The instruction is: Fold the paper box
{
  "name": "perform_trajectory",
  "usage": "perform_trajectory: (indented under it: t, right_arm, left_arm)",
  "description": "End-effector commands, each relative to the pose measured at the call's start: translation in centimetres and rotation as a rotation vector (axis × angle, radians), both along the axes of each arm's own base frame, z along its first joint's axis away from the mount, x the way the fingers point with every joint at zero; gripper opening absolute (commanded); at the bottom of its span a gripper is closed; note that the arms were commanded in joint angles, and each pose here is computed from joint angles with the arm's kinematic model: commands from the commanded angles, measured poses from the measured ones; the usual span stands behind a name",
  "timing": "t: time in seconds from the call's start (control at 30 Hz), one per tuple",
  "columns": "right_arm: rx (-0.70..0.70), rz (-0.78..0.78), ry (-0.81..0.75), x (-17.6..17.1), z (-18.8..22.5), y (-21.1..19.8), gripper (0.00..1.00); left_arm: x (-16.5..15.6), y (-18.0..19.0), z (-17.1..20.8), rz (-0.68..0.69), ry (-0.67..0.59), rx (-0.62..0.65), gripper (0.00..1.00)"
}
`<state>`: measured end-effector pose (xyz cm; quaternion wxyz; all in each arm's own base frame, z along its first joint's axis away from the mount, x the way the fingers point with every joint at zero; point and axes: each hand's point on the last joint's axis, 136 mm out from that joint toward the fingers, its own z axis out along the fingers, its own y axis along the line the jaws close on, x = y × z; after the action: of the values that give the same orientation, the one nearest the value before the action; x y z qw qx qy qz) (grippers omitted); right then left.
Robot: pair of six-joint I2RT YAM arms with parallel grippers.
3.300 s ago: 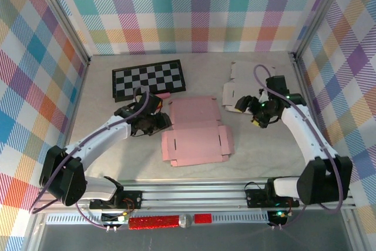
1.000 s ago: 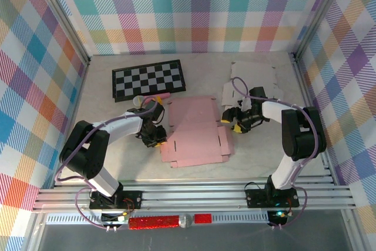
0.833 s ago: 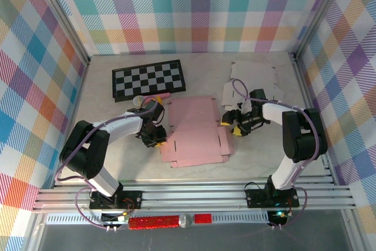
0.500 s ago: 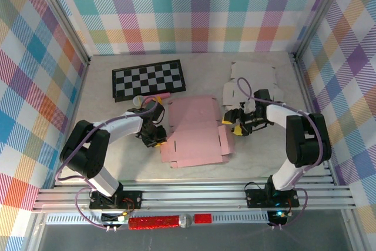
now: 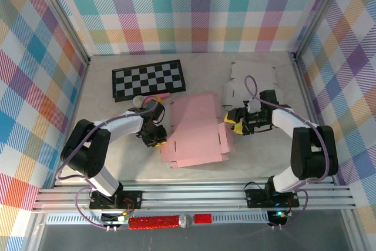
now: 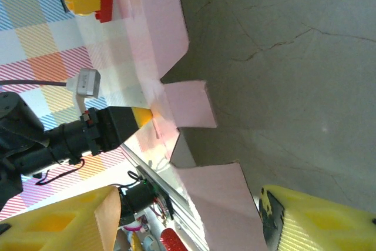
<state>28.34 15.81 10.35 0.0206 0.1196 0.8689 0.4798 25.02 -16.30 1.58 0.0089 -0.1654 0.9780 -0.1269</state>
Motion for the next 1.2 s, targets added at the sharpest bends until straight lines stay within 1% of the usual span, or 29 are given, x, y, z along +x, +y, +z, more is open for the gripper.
perform_trajectory:
  t: [0.0, 0.17, 0.3, 0.4, 0.57, 0.8, 1.1, 1.17]
  right_arm:
    - [0.06, -0.013, -0.012, -0.4, 1.9, -0.1, 0.62]
    - [0.112, -0.024, -0.015, -0.8, 2.8, 0.1, 0.57]
    - [0.166, -0.026, 0.001, -1.1, 2.5, 0.5, 0.53]
    - [0.164, -0.022, 0.022, -1.4, 1.8, 0.5, 0.52]
    - [0.147, -0.01, 0.051, -1.9, 0.4, 0.4, 0.5]
    - [0.058, 0.013, 0.073, -2.5, -1.3, -0.1, 0.45]
    - [-0.04, 0.065, 0.105, -3.2, -2.6, 0.7, 0.31]
    - [-0.049, 0.071, 0.112, -3.2, -2.8, 0.9, 0.25]
  left_arm:
    - [-0.7, 1.6, -2.5, 0.003, 0.05, 0.082, 0.16]
    - [-0.4, 1.4, -2.5, -0.005, 0.052, 0.082, 0.16]
    - [-0.3, 1.2, -2.6, -0.005, 0.056, 0.079, 0.16]
    - [-0.1, 1.2, -2.5, -0.007, 0.055, 0.078, 0.16]
    - [0.1, 0.9, -2.5, -0.009, 0.056, 0.072, 0.16]
    - [0.3, 0.8, -2.6, -0.008, 0.057, 0.071, 0.16]
    - [0.4, 0.7, -2.5, -0.003, 0.051, 0.067, 0.16]
    - [0.5, 0.7, -2.2, 0.0, 0.042, 0.062, 0.16]
